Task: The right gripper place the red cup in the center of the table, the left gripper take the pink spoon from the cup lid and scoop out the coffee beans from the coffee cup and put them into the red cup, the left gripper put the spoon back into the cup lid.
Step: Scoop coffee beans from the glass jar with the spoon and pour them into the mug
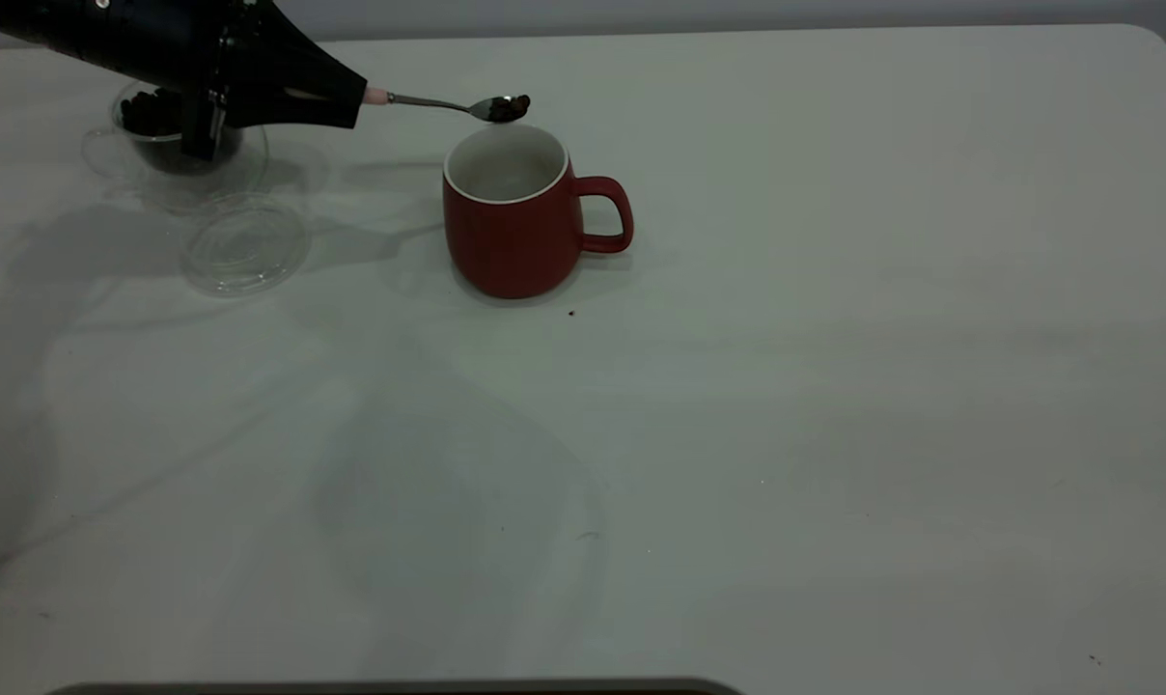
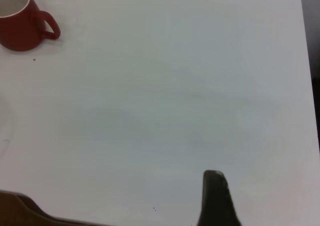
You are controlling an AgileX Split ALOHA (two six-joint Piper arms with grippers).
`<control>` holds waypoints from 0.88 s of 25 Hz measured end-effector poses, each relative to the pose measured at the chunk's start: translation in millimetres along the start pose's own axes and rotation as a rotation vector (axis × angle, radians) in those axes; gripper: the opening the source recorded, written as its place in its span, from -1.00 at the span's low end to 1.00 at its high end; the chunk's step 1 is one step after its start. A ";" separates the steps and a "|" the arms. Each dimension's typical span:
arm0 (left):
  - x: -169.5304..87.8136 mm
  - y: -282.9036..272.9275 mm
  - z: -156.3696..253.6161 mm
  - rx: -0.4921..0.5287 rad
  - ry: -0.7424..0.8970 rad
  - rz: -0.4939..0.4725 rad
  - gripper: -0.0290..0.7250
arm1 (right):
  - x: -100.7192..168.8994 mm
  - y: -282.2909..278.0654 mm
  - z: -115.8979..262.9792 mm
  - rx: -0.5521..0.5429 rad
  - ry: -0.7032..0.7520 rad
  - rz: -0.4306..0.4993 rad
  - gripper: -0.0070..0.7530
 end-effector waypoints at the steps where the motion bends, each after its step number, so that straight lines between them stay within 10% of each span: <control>1: 0.3 -0.2 0.8 0.005 0.005 -0.004 -0.61 | 0.0 0.0 0.0 0.000 0.000 0.000 0.42; 22: -1.5 0.3 1.6 0.011 0.004 -0.001 -0.61 | 0.0 0.0 0.0 0.000 0.000 0.000 0.42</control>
Point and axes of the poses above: a point on each arm's last joint axis where the gripper is mounted, y pointing out along that axis toward the gripper, x along the wrist's bending axis when the last joint is at zero, z = x × y, the point moved 9 cm from there along y, pointing out along that axis toward the gripper, and after that the axes turned 4 degrees about y, right-handed, at the moved point
